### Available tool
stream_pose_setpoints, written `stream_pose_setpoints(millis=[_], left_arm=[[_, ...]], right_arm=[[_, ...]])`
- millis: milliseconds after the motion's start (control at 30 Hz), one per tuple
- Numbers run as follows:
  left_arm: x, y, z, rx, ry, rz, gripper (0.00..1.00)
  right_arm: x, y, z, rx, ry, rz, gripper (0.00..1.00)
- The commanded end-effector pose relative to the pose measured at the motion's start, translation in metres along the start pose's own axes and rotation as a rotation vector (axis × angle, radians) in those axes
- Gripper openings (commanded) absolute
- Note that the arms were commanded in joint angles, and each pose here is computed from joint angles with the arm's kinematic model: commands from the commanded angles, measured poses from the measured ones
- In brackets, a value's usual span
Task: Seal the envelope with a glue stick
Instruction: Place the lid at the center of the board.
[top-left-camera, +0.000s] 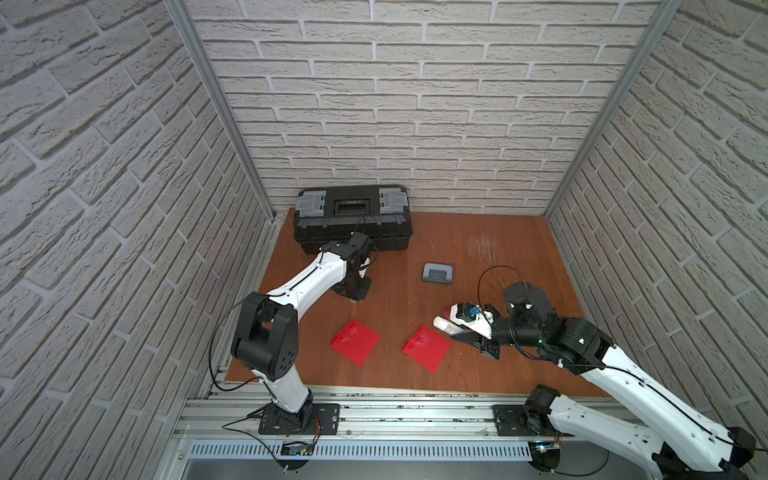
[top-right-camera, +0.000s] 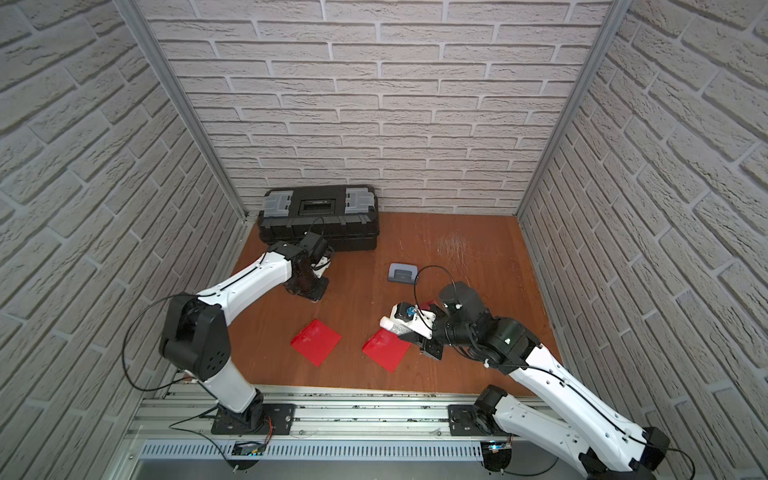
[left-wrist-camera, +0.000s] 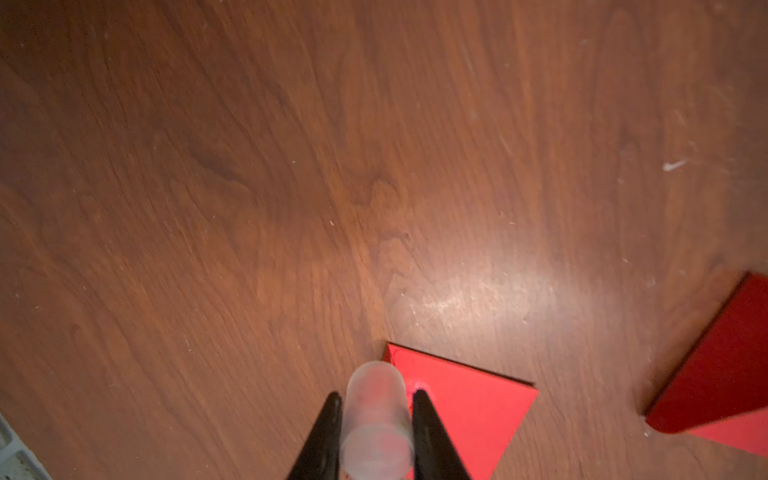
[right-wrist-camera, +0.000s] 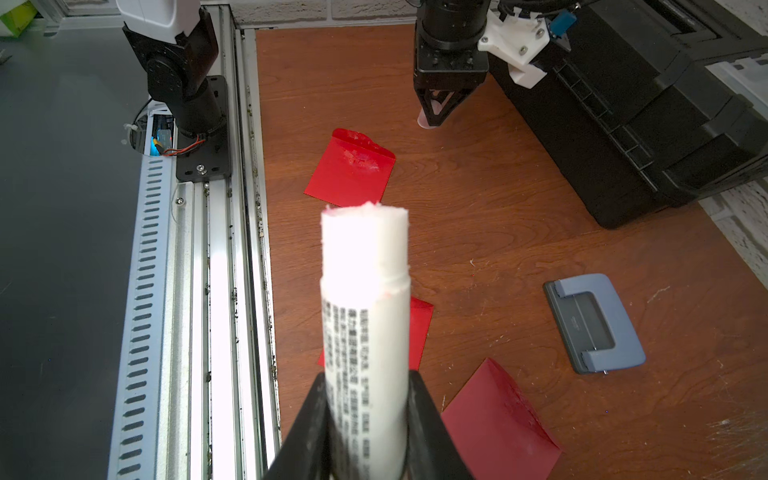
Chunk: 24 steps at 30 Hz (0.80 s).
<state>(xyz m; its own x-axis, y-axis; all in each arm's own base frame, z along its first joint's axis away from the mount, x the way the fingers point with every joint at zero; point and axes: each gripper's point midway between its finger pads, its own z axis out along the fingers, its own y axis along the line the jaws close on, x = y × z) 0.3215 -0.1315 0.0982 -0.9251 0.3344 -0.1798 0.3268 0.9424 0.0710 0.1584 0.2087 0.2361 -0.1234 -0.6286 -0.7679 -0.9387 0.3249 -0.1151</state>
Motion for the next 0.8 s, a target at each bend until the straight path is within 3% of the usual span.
stream_pose_setpoints(millis=[0,367,667,767], left_arm=[[-0.014,0.004,0.018,-0.005,-0.017,-0.03,0.18],[-0.009,0.001,0.062,-0.003,0.096,-0.023,0.25],[-0.016,-0.001,0.046,0.014,0.051,-0.032,0.55],[-0.022,0.0,0.028,0.023,0.004,-0.04,0.58]], right_arm=[[-0.007,0.002,0.001,-0.012,-0.035,0.0,0.03],[-0.004,0.003,-0.001,0.002,-0.029,0.007,0.03],[-0.01,-0.003,-0.004,0.031,-0.047,0.024,0.03],[-0.02,-0.009,-0.006,0.064,-0.093,0.05,0.03]])
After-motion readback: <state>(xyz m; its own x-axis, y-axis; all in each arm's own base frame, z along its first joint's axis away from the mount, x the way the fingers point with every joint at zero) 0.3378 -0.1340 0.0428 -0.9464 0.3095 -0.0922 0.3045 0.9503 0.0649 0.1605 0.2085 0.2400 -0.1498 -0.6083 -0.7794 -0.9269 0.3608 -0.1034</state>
